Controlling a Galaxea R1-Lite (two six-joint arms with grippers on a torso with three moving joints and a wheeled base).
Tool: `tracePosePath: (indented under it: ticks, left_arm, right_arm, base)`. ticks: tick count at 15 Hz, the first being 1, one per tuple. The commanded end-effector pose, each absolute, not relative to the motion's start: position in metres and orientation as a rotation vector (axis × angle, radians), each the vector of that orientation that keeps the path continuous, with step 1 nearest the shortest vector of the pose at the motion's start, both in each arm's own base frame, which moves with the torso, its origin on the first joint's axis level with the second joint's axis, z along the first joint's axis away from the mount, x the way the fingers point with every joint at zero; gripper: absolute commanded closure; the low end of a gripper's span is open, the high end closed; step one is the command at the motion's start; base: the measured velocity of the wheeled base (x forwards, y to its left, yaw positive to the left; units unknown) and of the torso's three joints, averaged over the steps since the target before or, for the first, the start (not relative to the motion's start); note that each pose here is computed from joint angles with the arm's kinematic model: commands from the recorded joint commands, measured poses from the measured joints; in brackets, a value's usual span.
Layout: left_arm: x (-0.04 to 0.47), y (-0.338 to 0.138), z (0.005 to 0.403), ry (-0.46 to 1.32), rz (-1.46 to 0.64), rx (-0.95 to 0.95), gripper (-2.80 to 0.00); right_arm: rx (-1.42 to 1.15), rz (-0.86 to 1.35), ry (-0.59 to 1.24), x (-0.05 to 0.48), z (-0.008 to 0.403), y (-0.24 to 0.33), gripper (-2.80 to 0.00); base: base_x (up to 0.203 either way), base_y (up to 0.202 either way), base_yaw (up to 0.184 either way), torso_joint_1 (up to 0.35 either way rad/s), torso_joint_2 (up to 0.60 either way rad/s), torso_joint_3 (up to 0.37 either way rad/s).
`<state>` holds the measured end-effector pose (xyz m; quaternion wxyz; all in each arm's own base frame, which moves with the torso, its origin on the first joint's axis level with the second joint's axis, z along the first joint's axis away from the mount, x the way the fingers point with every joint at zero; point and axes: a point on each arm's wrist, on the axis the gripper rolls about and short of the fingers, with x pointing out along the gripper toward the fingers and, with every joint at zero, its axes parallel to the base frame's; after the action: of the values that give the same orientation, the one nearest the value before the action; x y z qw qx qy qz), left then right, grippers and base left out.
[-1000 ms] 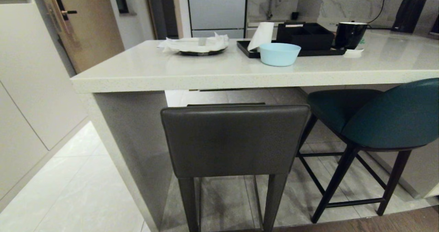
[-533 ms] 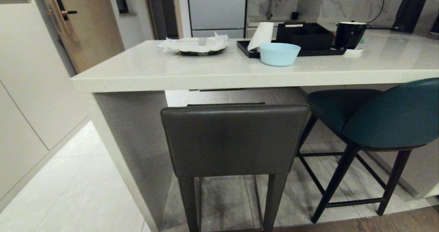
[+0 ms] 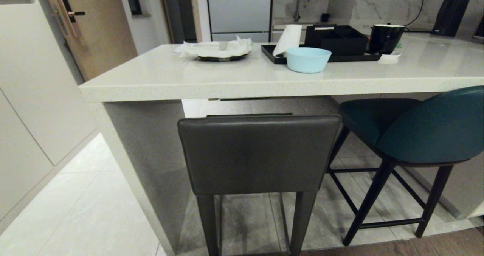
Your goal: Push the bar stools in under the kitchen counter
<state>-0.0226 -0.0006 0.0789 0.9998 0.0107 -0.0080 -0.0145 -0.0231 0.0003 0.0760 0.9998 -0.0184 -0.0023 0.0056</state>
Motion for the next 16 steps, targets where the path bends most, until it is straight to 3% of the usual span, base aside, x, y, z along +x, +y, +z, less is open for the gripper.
tracePosePath:
  ticks: [1,16]
  left_arm:
    - [-0.0219,-0.0006,0.0742,-0.014,-0.03,0.114,0.0]
    - [-0.0216,-0.0004,0.0744,-0.023,-0.019,0.04,0.0]
  right_arm:
    - [-0.035,0.009,0.0,-0.0228,0.0755,0.0002,0.0]
    - [-0.017,0.008,-0.002,-0.0228,0.0756,0.0002,0.0]
  base:
    - [0.0,0.0,0.0,0.0,0.0,0.0]
    - [0.0,0.0,0.0,0.0,0.0,0.0]
